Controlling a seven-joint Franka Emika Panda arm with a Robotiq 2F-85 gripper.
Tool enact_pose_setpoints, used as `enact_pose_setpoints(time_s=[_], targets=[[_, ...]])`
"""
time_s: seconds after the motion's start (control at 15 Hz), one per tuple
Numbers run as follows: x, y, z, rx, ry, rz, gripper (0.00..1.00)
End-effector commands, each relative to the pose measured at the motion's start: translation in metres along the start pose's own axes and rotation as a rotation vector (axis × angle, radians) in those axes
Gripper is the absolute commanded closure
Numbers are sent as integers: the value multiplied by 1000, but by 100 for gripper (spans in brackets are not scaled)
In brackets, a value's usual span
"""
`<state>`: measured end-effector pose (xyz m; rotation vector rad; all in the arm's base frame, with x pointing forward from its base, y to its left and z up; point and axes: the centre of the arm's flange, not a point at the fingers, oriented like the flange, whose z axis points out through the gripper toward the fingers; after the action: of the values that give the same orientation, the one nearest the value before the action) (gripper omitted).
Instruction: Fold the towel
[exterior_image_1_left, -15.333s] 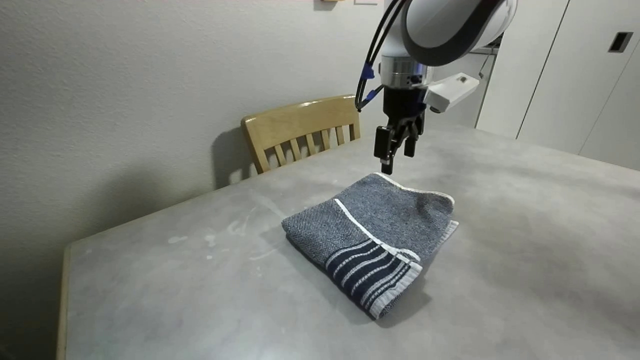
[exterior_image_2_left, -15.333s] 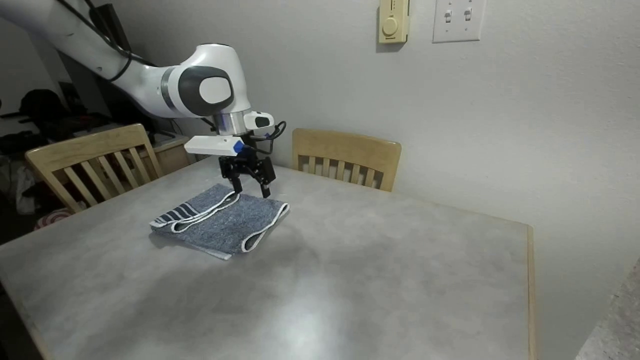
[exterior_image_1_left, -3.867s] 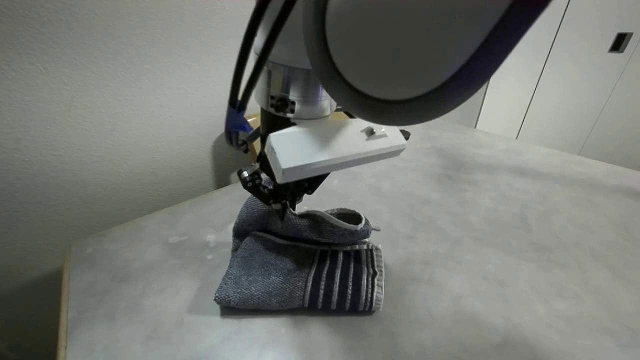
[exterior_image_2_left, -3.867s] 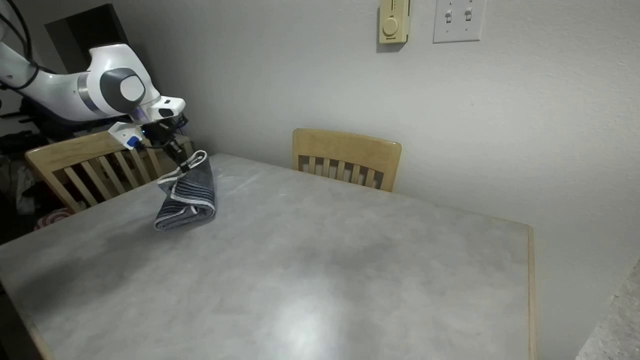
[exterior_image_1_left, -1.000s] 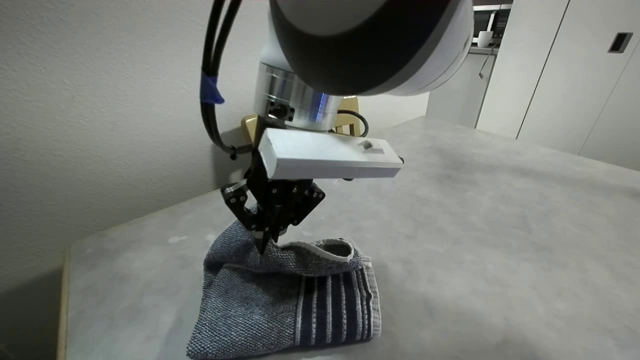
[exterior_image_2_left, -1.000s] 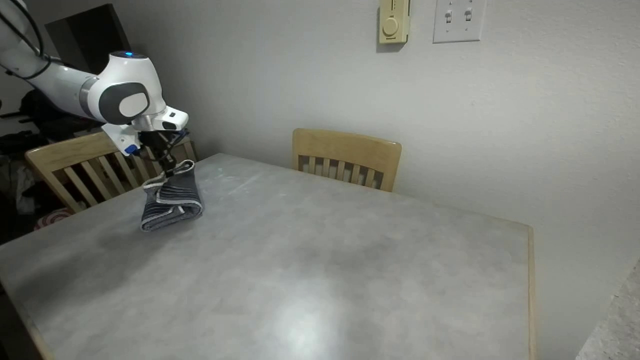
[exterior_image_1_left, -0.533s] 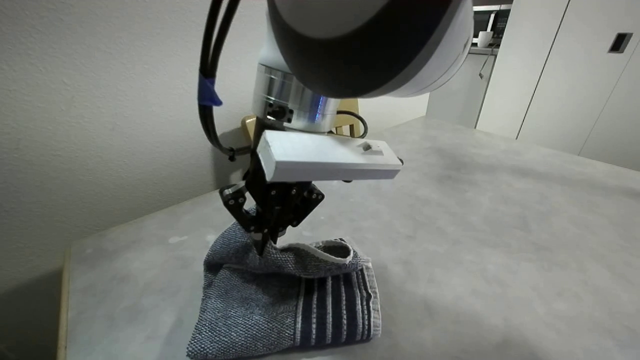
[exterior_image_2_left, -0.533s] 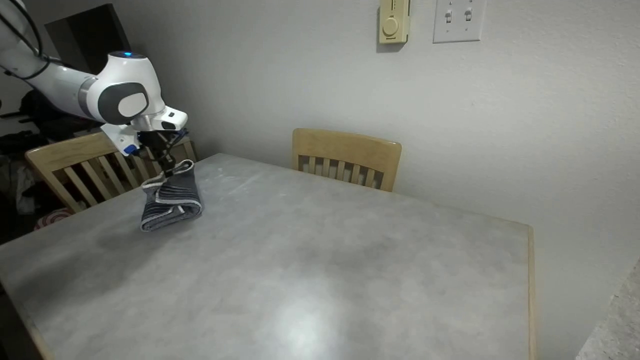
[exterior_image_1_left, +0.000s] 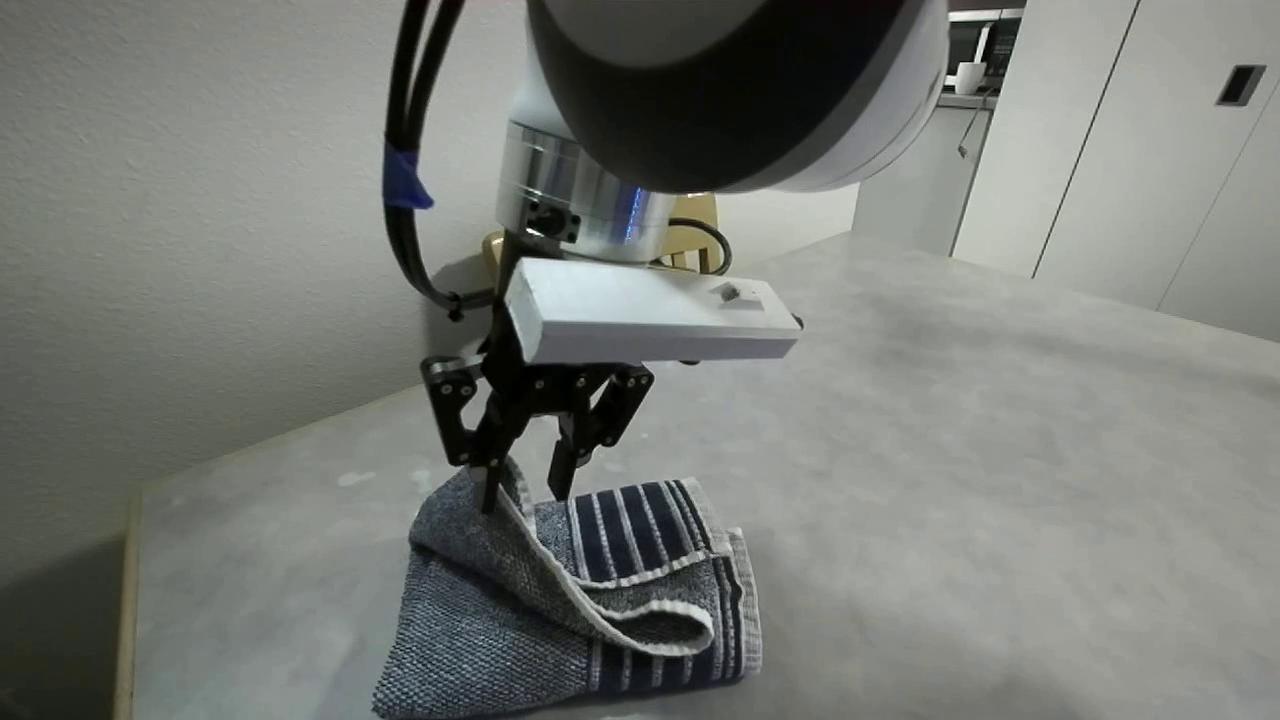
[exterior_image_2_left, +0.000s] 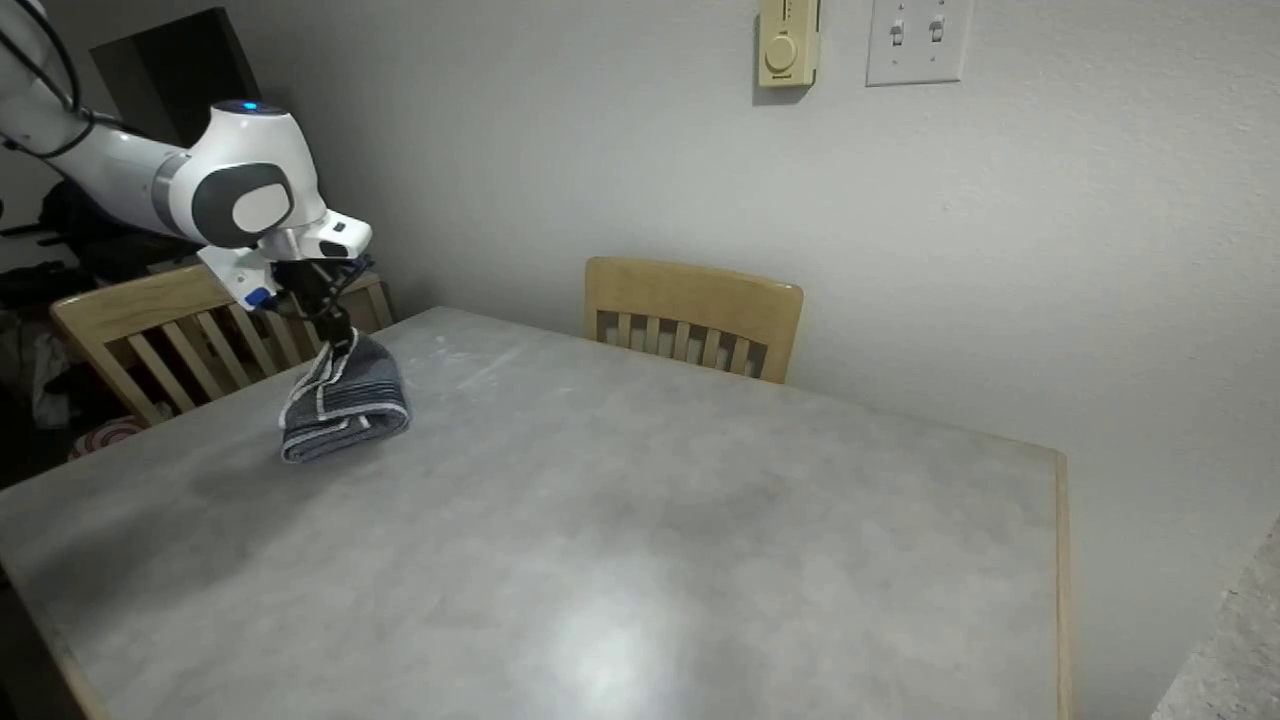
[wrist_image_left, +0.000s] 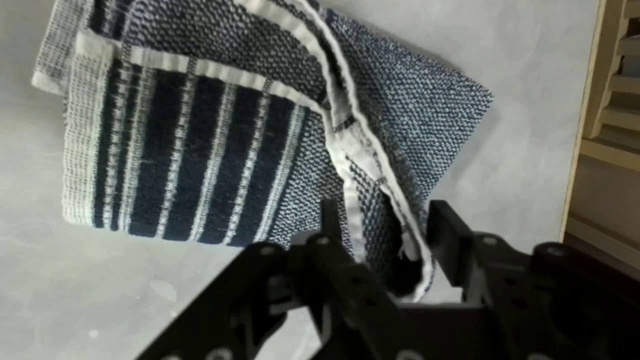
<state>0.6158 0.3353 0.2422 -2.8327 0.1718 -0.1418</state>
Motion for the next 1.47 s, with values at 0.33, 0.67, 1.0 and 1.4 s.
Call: enact_pose_setpoints(time_s=[0.33, 0.67, 1.0, 1.4], targets=[[7, -3, -16, -8, 57, -60, 0], [36, 3, -47, -109, 238, -154, 28], [73, 26, -65, -143, 321, -171, 59], [86, 54, -28, -53, 258, -244, 100]])
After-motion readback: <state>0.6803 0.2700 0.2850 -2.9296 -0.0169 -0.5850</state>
